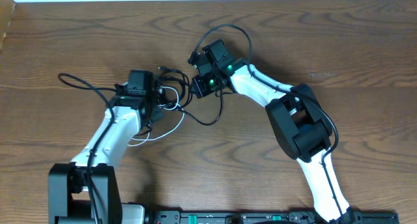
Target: Untangle cables
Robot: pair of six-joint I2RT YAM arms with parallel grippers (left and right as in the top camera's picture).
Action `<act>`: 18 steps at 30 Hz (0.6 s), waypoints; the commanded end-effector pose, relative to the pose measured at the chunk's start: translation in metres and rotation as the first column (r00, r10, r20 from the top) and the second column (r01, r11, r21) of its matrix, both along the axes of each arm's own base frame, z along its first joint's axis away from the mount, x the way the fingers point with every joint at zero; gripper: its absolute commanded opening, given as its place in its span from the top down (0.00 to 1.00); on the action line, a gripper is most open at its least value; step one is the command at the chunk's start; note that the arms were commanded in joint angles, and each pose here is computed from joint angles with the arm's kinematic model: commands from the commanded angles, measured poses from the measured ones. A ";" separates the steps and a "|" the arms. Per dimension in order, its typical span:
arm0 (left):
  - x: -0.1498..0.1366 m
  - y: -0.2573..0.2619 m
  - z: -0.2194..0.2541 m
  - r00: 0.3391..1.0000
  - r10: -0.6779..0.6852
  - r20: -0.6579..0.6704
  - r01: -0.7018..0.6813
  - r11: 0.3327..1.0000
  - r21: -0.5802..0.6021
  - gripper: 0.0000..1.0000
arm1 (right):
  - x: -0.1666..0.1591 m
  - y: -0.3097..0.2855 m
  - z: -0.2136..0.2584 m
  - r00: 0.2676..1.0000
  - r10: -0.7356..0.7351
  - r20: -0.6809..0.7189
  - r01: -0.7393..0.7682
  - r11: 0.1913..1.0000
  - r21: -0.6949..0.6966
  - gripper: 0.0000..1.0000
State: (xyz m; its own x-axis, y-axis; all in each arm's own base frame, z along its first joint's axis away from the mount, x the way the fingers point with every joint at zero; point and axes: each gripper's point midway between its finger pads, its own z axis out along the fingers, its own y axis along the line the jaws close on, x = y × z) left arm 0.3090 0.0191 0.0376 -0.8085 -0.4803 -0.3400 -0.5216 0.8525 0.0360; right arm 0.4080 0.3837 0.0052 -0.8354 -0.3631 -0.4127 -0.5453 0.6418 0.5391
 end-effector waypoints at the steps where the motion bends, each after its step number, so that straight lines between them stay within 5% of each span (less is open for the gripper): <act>1: -0.002 0.006 0.000 1.000 0.009 -0.010 -0.009 0.999 -0.039 0.72 | 0.003 -0.010 -0.014 1.000 -0.016 0.012 0.016 0.998 -0.056 0.99; 8: 0.011 -0.021 0.018 0.997 -0.043 0.057 0.057 0.962 -0.267 0.63 | 0.004 -0.011 -0.015 1.000 -0.020 0.017 0.021 0.998 -0.063 0.99; 18: 0.017 -0.037 0.029 0.991 -0.070 0.110 0.104 0.934 -0.342 0.61 | 0.006 -0.013 -0.016 0.999 -0.028 0.026 0.030 0.997 -0.075 0.99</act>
